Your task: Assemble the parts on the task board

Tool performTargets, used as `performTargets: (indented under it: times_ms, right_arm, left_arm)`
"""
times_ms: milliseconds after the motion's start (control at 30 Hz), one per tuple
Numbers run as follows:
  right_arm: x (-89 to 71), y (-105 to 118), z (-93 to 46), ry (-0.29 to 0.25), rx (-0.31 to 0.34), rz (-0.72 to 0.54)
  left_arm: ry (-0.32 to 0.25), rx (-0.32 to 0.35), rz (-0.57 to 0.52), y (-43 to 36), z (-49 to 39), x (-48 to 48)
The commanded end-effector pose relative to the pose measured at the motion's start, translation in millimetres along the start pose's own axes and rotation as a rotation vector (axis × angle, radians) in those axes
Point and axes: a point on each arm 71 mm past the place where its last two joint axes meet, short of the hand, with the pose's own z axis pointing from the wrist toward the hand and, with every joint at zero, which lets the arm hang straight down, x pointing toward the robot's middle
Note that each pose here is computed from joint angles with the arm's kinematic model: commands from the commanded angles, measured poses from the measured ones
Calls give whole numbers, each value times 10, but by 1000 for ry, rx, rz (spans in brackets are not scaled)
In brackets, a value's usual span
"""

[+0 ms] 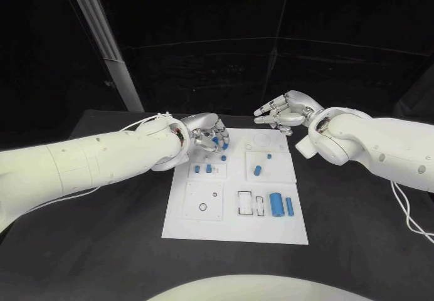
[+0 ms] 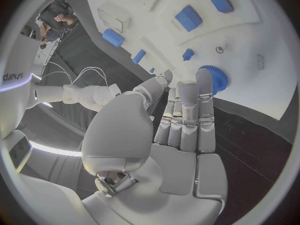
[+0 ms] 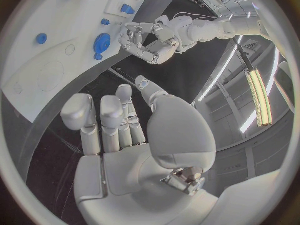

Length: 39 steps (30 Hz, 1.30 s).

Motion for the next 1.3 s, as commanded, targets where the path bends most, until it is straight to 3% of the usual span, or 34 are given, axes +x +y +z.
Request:
performTargets:
  times_ms: [33, 233, 433, 867, 1300]
  right_arm:
    - [-3, 28, 5, -7, -23, -12]
    - [1, 33, 8, -9, -25, -14]
    - [5, 37, 10, -11, -26, -14]
    - [14, 43, 13, -9, -26, -14]
    - [28, 51, 21, -4, -27, -13]
  left_arm:
    - [35, 41, 169, -19, 51, 56]
    - [104, 15, 246, -1, 134, 176]
    - [137, 4, 280, -9, 187, 239]
    - [164, -27, 297, -4, 240, 279]
    - [180, -24, 299, -49, 278, 313]
